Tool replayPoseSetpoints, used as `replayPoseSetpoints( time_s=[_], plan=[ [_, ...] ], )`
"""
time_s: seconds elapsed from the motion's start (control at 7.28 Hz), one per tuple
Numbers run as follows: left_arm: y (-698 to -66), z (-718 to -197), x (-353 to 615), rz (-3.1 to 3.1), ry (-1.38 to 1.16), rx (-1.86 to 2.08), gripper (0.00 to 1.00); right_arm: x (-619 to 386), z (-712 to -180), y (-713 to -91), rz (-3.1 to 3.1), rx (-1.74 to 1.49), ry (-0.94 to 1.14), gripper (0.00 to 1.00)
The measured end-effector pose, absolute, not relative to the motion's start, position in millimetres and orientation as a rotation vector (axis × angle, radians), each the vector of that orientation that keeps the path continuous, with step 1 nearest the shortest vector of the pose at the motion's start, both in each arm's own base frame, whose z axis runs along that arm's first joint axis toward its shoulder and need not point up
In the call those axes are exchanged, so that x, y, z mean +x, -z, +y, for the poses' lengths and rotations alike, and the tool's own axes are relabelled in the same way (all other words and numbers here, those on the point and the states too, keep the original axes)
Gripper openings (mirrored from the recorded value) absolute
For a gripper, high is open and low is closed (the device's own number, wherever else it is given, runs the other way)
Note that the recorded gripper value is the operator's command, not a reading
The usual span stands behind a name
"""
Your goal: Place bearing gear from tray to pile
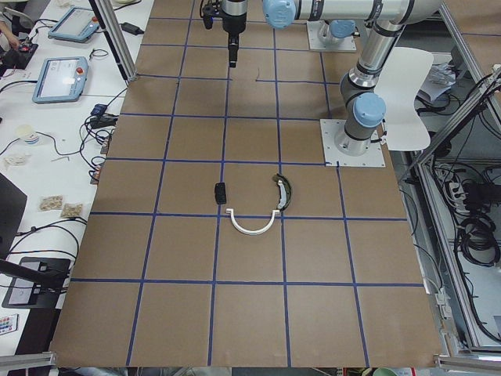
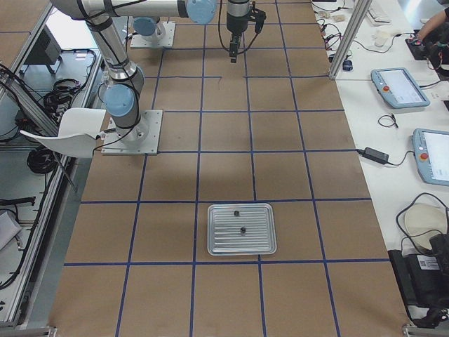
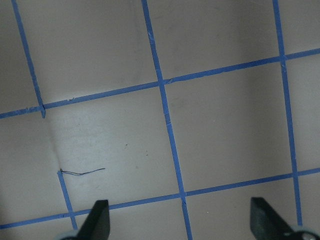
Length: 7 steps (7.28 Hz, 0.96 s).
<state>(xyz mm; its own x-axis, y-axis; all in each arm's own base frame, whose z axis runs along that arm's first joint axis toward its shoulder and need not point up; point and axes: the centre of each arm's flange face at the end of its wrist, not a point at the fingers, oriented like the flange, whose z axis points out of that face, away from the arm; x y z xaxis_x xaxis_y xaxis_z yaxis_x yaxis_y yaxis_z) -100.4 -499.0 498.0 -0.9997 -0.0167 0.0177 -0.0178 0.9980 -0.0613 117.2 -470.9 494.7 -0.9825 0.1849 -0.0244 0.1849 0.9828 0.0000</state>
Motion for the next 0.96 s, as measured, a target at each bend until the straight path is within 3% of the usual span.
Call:
replayPoseSetpoints(
  time_s=[0.96],
  plan=[
    [-499,-501,-101,-3.118,-0.093,0.055,1.0,82,-477,-474,3.133,0.34,-0.117,1.0]
  ],
)
